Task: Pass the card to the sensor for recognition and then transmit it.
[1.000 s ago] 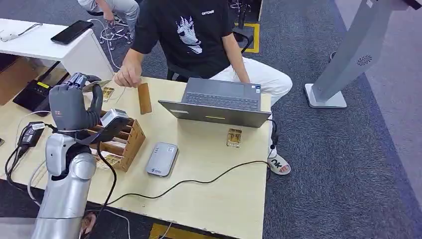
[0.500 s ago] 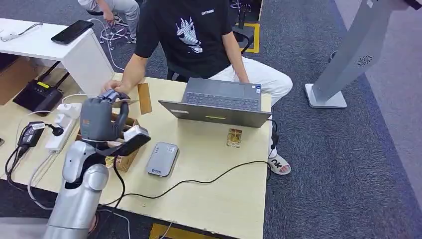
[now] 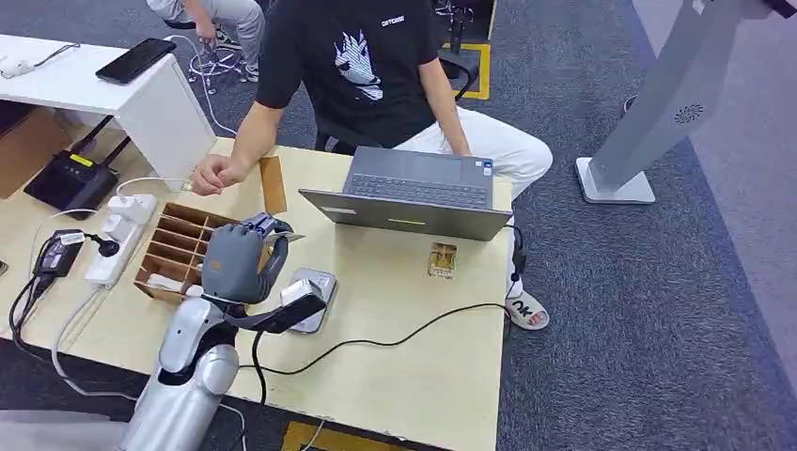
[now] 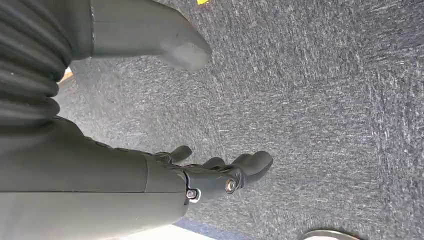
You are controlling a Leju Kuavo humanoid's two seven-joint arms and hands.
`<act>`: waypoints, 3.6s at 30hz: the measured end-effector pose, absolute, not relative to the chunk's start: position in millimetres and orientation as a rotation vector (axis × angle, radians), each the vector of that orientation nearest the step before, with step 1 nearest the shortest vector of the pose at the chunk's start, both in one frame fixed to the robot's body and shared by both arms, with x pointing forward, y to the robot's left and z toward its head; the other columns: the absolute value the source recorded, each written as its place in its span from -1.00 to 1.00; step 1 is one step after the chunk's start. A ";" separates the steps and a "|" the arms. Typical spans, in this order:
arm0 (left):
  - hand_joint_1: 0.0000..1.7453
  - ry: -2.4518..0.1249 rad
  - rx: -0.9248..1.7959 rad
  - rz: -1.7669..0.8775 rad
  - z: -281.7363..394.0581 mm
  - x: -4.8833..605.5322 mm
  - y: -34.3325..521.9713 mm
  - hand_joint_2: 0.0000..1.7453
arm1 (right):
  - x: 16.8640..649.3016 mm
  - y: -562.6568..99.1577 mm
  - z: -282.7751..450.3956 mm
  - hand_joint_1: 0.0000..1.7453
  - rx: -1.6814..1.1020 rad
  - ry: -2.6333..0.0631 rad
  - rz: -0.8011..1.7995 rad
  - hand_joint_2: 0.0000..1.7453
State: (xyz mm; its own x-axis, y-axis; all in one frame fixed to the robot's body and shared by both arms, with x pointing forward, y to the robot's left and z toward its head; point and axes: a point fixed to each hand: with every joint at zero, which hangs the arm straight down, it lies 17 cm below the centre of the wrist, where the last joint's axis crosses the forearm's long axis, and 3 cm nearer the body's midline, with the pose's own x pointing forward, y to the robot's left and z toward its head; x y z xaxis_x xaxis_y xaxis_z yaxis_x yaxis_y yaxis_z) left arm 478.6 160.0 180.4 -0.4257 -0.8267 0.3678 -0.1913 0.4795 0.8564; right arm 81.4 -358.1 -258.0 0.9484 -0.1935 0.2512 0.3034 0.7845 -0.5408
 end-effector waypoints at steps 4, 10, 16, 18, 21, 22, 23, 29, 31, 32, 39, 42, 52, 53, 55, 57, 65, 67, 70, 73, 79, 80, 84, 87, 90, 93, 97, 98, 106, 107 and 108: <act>1.00 -1.852 0.837 -0.982 164.8 476.5 158.7 1.00 | 81.1 -358.1 -258.0 -1.00 -0.614 -0.185 -0.268 1.00; 1.00 -1.749 0.894 -1.056 133.4 475.9 164.4 1.00 | 81.1 -358.1 -258.0 -1.00 -0.614 -0.186 -0.259 1.00; 1.00 -1.658 0.907 -1.104 95.9 470.7 167.8 1.00 | 80.2 -357.7 -258.4 -1.00 -0.613 -0.182 -0.247 1.00; 1.00 -1.643 0.899 -1.111 88.2 469.3 166.8 1.00 | 80.1 -357.6 -258.4 -1.00 -0.613 -0.181 -0.246 1.00; 1.00 -1.629 0.891 -1.116 80.7 467.8 165.5 1.00 | 79.9 -357.4 -258.5 -1.00 -0.612 -0.180 -0.246 1.00; 1.00 -1.624 0.889 -1.119 78.2 467.2 164.9 1.00 | 80.0 -357.3 -258.5 -1.00 -0.612 -0.181 -0.245 1.00; 1.00 -1.619 0.886 -1.121 75.7 466.7 164.6 1.00 | 80.1 -357.3 -258.5 -1.00 -0.612 -0.181 -0.244 1.00; 1.00 -1.590 0.873 -1.144 59.4 462.7 159.0 1.00 | 80.1 -355.8 -258.7 -1.00 -0.610 -0.181 -0.236 1.00; 1.00 -1.584 0.868 -1.148 54.8 461.4 156.5 1.00 | 80.2 -354.9 -258.9 -1.00 -0.608 -0.182 -0.231 1.00; 1.00 -1.578 0.865 -1.153 51.4 460.7 155.6 1.00 | 80.4 -354.5 -258.9 -1.00 -0.607 -0.182 -0.229 1.00; 1.00 -1.554 0.844 -1.166 38.2 456.6 151.5 1.00 | 80.3 -353.1 -259.1 -1.00 -0.605 -0.181 -0.228 1.00; 1.00 -1.556 0.841 -1.170 36.5 456.3 150.1 1.00 | 80.8 -352.2 -259.4 -1.00 -0.600 -0.182 -0.224 1.00; 1.00 -1.536 0.819 -1.181 19.9 450.5 150.2 1.00 | 81.4 -350.2 -260.0 -1.00 -0.593 -0.183 -0.210 1.00; 1.00 -1.535 0.818 -1.182 19.1 450.3 150.1 1.00 | 81.6 -349.9 -260.0 -1.00 -0.593 -0.184 -0.209 1.00; 1.00 -1.534 0.816 -1.181 18.9 450.6 149.7 1.00 | 81.7 -349.7 -260.0 -1.00 -0.593 -0.184 -0.209 1.00; 1.00 -1.535 0.815 -1.179 18.5 450.8 150.1 1.00 | 81.7 -349.1 -260.2 -1.00 -0.590 -0.185 -0.209 1.00; 1.00 -1.555 0.847 -1.186 33.7 460.2 165.4 1.00 | 82.0 -348.5 -260.1 -1.00 -0.590 -0.192 -0.209 1.00; 1.00 -1.573 0.891 -1.183 52.9 470.8 179.5 1.00 | 81.2 -348.7 -260.1 -1.00 -0.591 -0.192 -0.213 1.00; 1.00 -1.631 0.962 -1.149 101.0 494.8 200.9 1.00 | 79.1 -349.0 -260.2 -1.00 -0.593 -0.189 -0.213 1.00; 1.00 -1.692 1.031 -1.110 145.2 509.4 217.1 1.00 | 79.0 -349.1 -260.2 -1.00 -0.594 -0.191 -0.212 1.00; 1.00 -1.840 1.161 -0.976 269.0 542.4 255.2 1.00 | 80.0 -349.4 -259.9 -1.00 -0.594 -0.199 -0.215 1.00; 1.00 -1.857 1.186 -0.952 288.8 545.7 262.4 1.00 | 80.2 -349.4 -259.8 -1.00 -0.594 -0.200 -0.216 1.00; 1.00 -1.908 1.261 -0.923 334.4 548.4 275.3 1.00 | 80.7 -349.4 -259.7 -1.00 -0.594 -0.201 -0.216 1.00; 1.00 -1.920 1.284 -0.912 344.6 546.9 279.5 1.00 | 80.6 -349.2 -259.8 -1.00 -0.594 -0.201 -0.216 1.00; 1.00 -1.930 1.308 -0.896 356.2 546.6 285.5 1.00 | 80.7 -348.9 -259.8 -1.00 -0.593 -0.200 -0.217 1.00; 1.00 -1.931 1.342 -0.880 370.0 548.3 295.2 1.00 | 80.0 -348.2 -260.0 -1.00 -0.592 -0.196 -0.215 1.00; 1.00 -1.930 1.381 -0.870 378.1 548.3 300.2 1.00 | 80.0 -347.8 -260.2 -1.00 -0.591 -0.194 -0.213 1.00; 1.00 -1.931 1.394 -0.869 379.1 547.8 300.5 1.00 | 80.1 -347.1 -260.3 -1.00 -0.589 -0.194 -0.212 1.00; -0.42 -1.947 1.443 -0.827 386.0 544.4 297.9 1.00 | 80.1 -344.1 -260.6 -1.00 -0.585 -0.190 -0.207 1.00; -1.00 -1.948 1.442 -0.826 385.9 544.4 297.5 1.00 | 80.1 -343.8 -260.6 -1.00 -0.585 -0.190 -0.207 1.00; -1.00 -1.948 1.442 -0.826 385.9 544.4 297.1 1.00 | 80.1 -343.5 -260.6 -1.00 -0.584 -0.189 -0.207 1.00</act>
